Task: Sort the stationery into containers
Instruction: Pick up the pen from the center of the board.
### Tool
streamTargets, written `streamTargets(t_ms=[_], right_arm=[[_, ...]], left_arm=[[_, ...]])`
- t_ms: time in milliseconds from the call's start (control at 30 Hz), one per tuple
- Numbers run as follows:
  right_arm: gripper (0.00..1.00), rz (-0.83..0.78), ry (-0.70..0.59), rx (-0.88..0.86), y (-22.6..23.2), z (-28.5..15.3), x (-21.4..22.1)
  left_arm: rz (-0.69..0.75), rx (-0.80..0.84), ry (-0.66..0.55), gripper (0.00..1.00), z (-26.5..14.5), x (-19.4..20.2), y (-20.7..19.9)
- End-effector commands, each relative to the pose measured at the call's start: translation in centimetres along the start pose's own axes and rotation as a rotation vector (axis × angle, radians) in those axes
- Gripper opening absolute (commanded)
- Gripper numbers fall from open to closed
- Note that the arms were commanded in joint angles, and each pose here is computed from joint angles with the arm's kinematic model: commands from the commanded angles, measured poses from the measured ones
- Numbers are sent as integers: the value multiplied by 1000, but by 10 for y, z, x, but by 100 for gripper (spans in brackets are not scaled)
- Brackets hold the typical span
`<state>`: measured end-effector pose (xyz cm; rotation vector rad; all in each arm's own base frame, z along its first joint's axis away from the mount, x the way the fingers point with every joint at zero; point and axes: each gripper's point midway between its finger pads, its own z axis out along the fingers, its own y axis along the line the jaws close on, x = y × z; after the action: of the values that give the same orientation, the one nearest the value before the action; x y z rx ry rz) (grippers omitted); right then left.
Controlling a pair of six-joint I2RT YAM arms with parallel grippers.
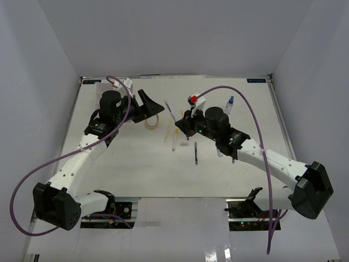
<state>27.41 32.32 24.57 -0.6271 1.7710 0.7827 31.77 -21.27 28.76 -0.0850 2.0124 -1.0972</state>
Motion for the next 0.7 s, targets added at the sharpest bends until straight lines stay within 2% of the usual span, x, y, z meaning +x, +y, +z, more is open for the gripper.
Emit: streamTargets(t_ms=[0,33,233,333,367,400,467,500,600,667], right_arm=[[9,-36,-77,-84,21,0,-19],[10,-39,-76,-91,24,1,-18],[10,-33,-86,-116,32,4,-19],[10,-31,-86,-116,31,5,-18],[10,-29,-83,-114,31,6,-17],[10,-29,-83,-115,31,6,-17],[11,-27,-78,-114,30,6,-13],[11,-28,-84,-116,31,6,-14],[14,-24,-78,-114,30,7,-11],[18,-26,-73,-116,31,8,-9]], left_arm=[[-15,99,-52,96,0,-18,-38],[-18,95,-63,92,2,-20,-39],[-21,101,-61,81,17,-18,-48],[-25,100,-57,66,20,-16,-48],[-26,101,-58,66,20,-16,-49],[-24,105,-53,55,21,-14,-49],[-20,106,-52,44,22,-13,-49],[-16,107,-51,33,22,-13,-50],[-7,103,-55,17,22,-12,-49],[0,100,-58,12,22,-13,-48]])
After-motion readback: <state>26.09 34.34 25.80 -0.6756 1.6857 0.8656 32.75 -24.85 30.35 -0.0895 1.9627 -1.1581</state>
